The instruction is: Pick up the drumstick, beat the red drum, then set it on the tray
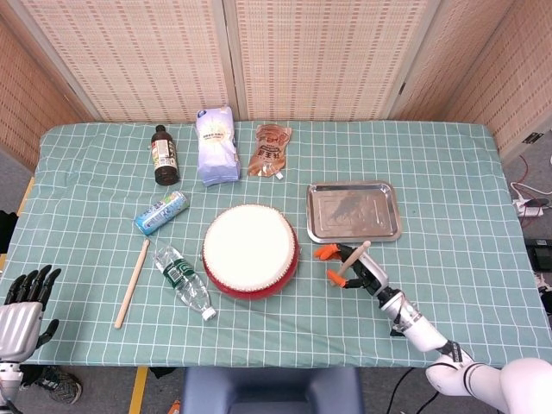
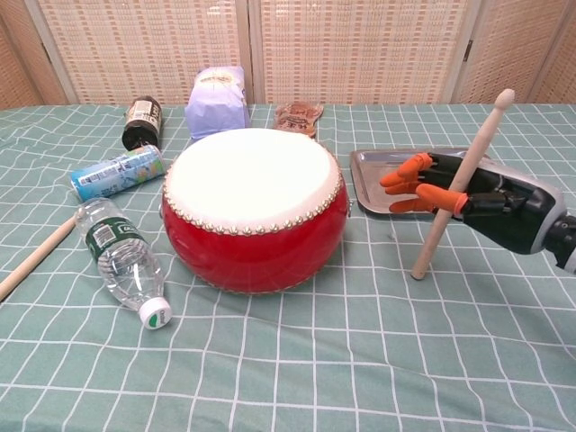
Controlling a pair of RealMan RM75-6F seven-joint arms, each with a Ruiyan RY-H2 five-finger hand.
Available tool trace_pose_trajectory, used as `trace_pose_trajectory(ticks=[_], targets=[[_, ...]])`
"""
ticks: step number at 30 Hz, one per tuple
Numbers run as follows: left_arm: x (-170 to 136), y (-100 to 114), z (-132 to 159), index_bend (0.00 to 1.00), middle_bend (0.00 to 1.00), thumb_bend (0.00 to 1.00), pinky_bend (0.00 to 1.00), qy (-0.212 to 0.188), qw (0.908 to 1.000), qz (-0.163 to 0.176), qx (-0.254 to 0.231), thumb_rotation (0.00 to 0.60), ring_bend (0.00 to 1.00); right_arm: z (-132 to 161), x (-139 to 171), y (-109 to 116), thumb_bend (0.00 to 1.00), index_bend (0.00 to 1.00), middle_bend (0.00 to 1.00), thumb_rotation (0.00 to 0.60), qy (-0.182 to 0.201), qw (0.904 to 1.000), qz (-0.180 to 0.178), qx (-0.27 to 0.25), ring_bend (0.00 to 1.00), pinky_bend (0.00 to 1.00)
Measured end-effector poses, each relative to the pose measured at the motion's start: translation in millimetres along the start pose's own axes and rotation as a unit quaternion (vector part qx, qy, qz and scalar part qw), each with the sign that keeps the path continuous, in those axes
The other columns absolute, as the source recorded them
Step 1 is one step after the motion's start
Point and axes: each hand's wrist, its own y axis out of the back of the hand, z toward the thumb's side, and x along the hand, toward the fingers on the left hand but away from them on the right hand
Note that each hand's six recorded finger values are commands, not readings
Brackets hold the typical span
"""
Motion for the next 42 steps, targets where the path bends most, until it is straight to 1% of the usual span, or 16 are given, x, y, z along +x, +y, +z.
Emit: trace_pose_trajectory(ticks=[2,5,7,13,19,26,34,36,39,42], targets=[[0,-1,0,0.00,0.00,0.27,0.02,0.000,1.0000,-0.001,0.000,0.600,0.00,-4,-2,-2,0.26,0.47,0.35,0.600,-0.006,1.0000,0.001,0.002,0.24,0.27],[0,-1,0,0.00,0.00,0.27,0.02,0.000,1.0000,-0.003,-0.001,0.600,0.00,-8,-5,-6,0.17,0.51,0.37,0.600,-0.012,0.9999,0.005,0.004,0.27,0.29],[0,-2,0,0.00,0.00,0.27,0.02,0.000,1.0000,-0.003,-0.001,0.600,0.00,-10,-7,-9,0.16,0.53,0.39,0.600,-0.015,0.9998,0.008,0.007,0.29,0.31],[0,-3,-1,0.00,0.00,0.27,0.02,0.001,1.0000,-0.005,-0.001,0.600,0.00,-17,-8,-16,0.15,0.64,0.45,0.600,-0.023,0.9994,0.016,0.021,0.35,0.35],[0,-3,-2,0.00,0.00,0.27,0.02,0.002,1.0000,-0.006,-0.001,0.600,0.00,-22,-7,-17,0.15,0.71,0.49,0.600,-0.029,0.9991,0.017,0.025,0.38,0.37],[1,-4,-1,0.00,0.00,0.27,0.02,0.001,1.0000,-0.007,0.001,0.600,0.00,-34,-4,-18,0.15,0.74,0.51,0.600,-0.046,0.9984,0.016,0.028,0.40,0.38],[1,-4,0,0.00,0.00,0.27,0.02,0.000,1.0000,-0.008,0.002,0.600,0.00,-41,-7,-20,0.15,0.80,0.55,0.600,-0.054,0.9979,0.016,0.033,0.45,0.42],[2,-4,0,0.00,0.00,0.27,0.02,0.000,1.0000,-0.008,0.002,0.600,0.00,-42,-9,-20,0.15,0.82,0.57,0.600,-0.055,0.9978,0.016,0.034,0.47,0.43],[2,-4,-1,0.00,0.00,0.27,0.02,0.001,1.0000,-0.008,0.003,0.600,0.00,-43,-12,-21,0.15,0.90,0.62,0.600,-0.055,0.9977,0.014,0.037,0.53,0.48],[2,-4,-1,0.00,0.00,0.27,0.02,0.002,1.0000,-0.009,0.003,0.600,0.00,-43,-15,-21,0.15,0.99,0.71,0.600,-0.052,0.9980,0.009,0.035,0.63,0.58]])
